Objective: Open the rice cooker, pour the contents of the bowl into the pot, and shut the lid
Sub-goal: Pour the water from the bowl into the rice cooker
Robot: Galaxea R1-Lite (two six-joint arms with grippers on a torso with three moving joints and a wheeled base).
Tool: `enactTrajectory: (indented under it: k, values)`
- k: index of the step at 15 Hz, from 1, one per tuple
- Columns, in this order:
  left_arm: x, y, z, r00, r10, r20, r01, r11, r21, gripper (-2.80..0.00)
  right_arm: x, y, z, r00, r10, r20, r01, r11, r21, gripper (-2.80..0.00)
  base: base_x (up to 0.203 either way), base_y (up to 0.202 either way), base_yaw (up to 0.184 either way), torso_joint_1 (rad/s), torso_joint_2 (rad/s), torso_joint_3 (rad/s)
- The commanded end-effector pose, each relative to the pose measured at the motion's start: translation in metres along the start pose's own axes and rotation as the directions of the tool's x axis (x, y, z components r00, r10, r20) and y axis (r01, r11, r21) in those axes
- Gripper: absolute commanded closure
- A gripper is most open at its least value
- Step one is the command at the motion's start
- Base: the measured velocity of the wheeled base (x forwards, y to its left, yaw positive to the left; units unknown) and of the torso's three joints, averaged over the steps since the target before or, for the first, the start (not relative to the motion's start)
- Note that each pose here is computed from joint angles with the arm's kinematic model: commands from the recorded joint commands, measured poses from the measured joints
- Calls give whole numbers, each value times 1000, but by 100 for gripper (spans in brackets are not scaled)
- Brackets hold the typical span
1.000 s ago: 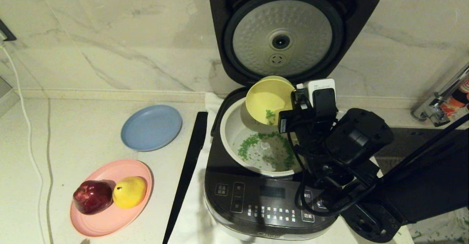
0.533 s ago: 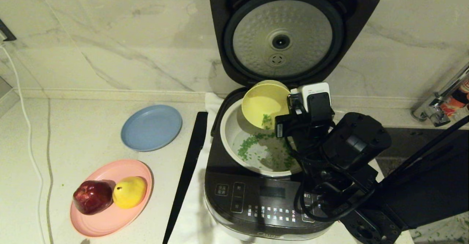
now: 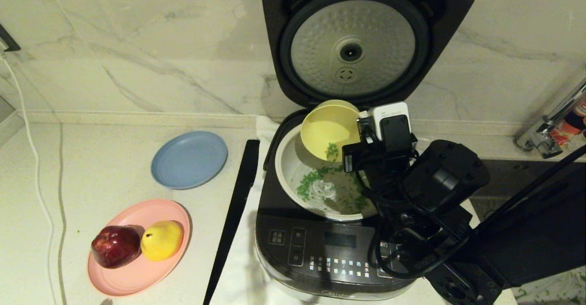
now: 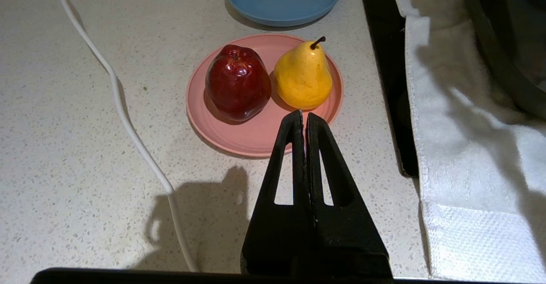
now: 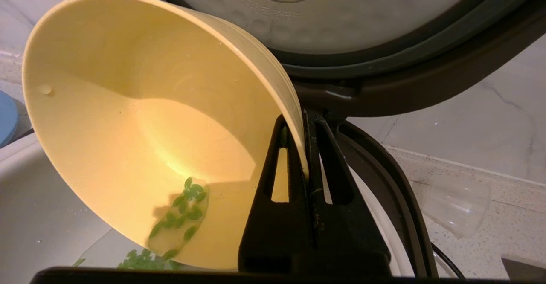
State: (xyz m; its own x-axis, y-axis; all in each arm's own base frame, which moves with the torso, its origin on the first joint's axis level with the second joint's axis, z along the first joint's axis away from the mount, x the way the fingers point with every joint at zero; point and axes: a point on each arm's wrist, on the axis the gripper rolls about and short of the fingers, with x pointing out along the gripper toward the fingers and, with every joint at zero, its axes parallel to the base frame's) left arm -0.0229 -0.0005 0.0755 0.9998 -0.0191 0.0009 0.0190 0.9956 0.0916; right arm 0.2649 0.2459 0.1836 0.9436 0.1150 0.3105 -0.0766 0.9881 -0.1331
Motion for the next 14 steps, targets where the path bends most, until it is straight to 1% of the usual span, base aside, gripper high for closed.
enactTrajectory:
  k: [1, 4, 6, 9, 14]
  values:
    - [1, 0, -3, 1000, 0, -9, 0, 1000, 0, 0, -1, 1, 1, 1000, -1, 7, 1, 1000, 5, 0, 0, 0, 0, 0, 0, 0]
    - [1, 0, -2, 1000, 0, -8, 0, 1000, 0, 0, -2, -1, 5, 1000, -2, 12, 2, 1000, 10, 0, 0, 0, 0, 0, 0, 0]
    - [1, 0, -2, 1000, -1, -8, 1, 1000, 0, 0, -3, 1, -2, 1000, 2, -5, -2, 1000, 4, 0, 0, 0, 0, 0, 0, 0]
    - [1, 0, -2, 1000, 0, -7, 0, 1000, 0, 0, -1, 2, -1, 1000, 0, 0, 0, 1000, 3, 0, 0, 0, 0, 0, 0, 0]
    - [1, 0, -3, 1000, 0, -9, 0, 1000, 0, 0, -1, -2, 11, 1000, -10, 28, 10, 1000, 6, 0, 0, 0, 0, 0, 0, 0]
